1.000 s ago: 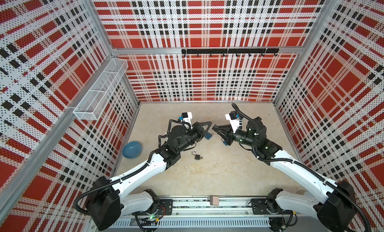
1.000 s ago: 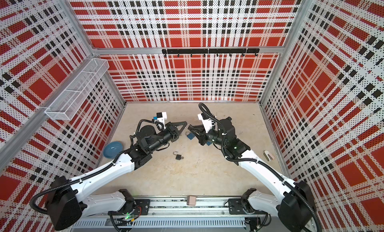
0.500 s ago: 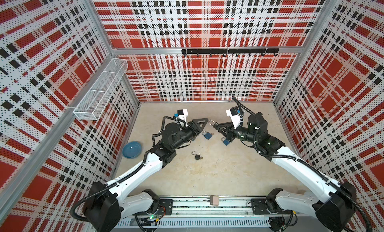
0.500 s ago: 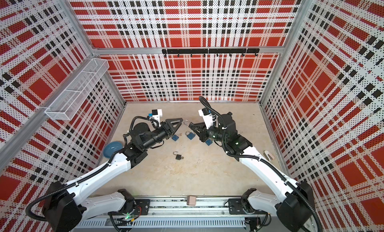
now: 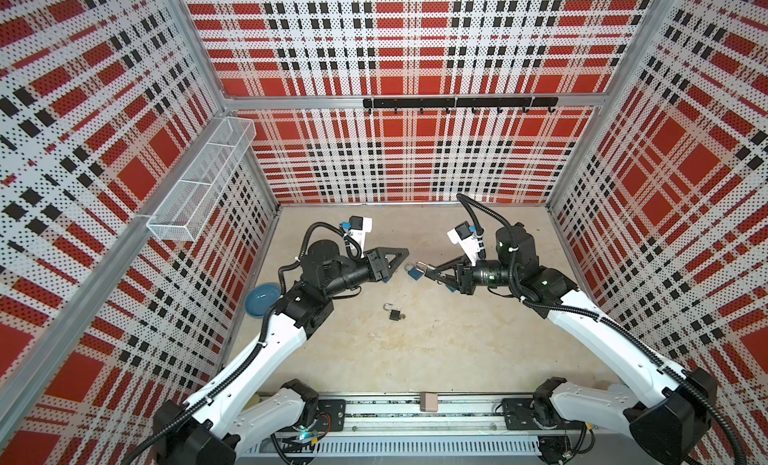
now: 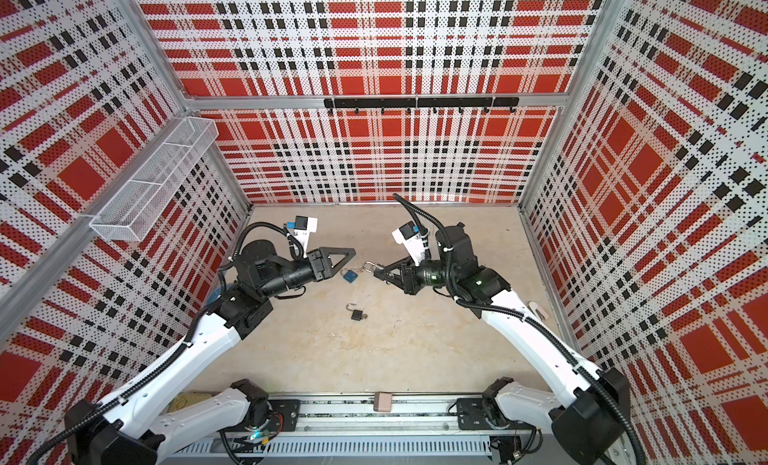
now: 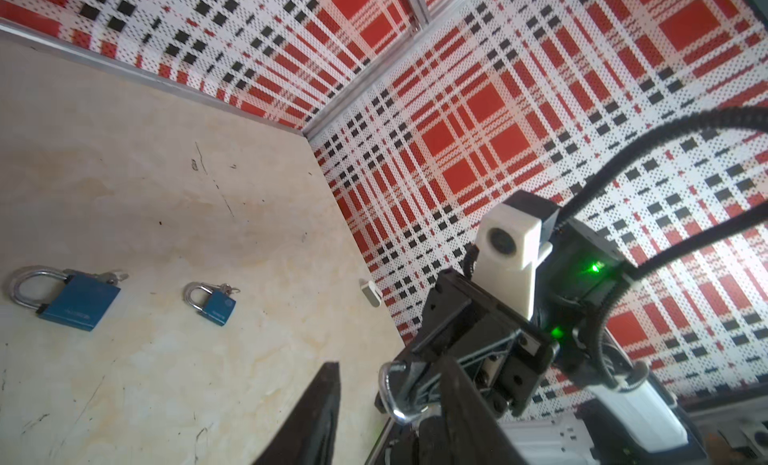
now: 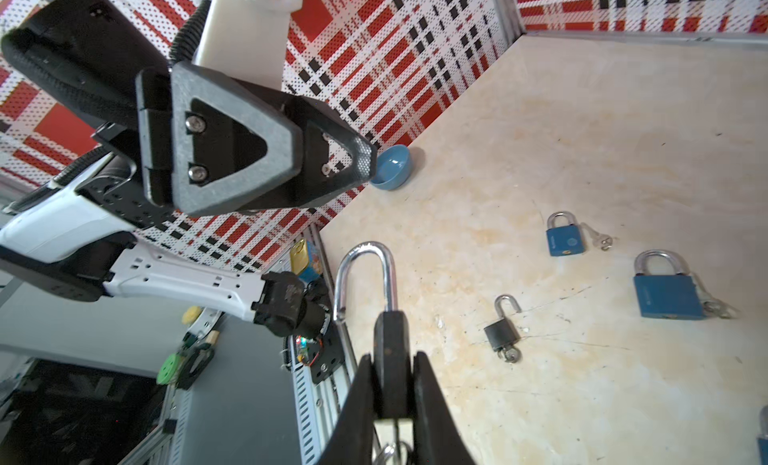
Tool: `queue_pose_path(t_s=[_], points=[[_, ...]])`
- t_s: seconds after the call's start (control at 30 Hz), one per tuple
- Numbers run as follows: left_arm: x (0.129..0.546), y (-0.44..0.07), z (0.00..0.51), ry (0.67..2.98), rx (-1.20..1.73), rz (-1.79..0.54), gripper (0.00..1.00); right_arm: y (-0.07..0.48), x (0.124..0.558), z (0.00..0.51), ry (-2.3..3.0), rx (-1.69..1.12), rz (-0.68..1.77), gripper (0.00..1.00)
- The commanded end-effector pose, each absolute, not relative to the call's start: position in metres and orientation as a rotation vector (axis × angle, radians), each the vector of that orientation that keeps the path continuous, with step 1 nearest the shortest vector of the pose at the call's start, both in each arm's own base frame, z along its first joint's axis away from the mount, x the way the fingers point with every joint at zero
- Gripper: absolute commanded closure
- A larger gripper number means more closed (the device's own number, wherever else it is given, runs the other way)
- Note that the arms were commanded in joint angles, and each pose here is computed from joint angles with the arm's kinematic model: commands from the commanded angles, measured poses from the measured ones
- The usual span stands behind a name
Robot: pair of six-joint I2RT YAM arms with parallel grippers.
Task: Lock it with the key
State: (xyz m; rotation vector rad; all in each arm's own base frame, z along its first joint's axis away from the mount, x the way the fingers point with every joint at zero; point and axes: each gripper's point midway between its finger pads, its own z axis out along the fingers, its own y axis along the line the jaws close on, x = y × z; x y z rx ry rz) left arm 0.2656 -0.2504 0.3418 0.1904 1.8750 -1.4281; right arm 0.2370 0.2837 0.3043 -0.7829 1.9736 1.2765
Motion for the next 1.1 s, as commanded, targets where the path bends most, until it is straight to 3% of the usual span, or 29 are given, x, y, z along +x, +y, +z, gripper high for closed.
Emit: queue_pose_path(t_s=[0.0, 0.77, 1.07], points=[[0.246, -0.255, 0.335, 1.905, 0.296, -1.49, 0.58, 0.29, 0.228, 0.321, 1.922, -0.847, 1.36, 1.0], [0.228, -0.275, 0.319, 1.963, 0.385, -1.567, 0.71, 0.298, 0.227, 0.328, 1.905, -0.865, 1.448, 1.0], [0.229, -0.275, 0.318, 1.969, 0.386, -1.569, 0.82, 0.299, 0.226, 0.332, 1.895, -0.872, 1.46, 1.0]])
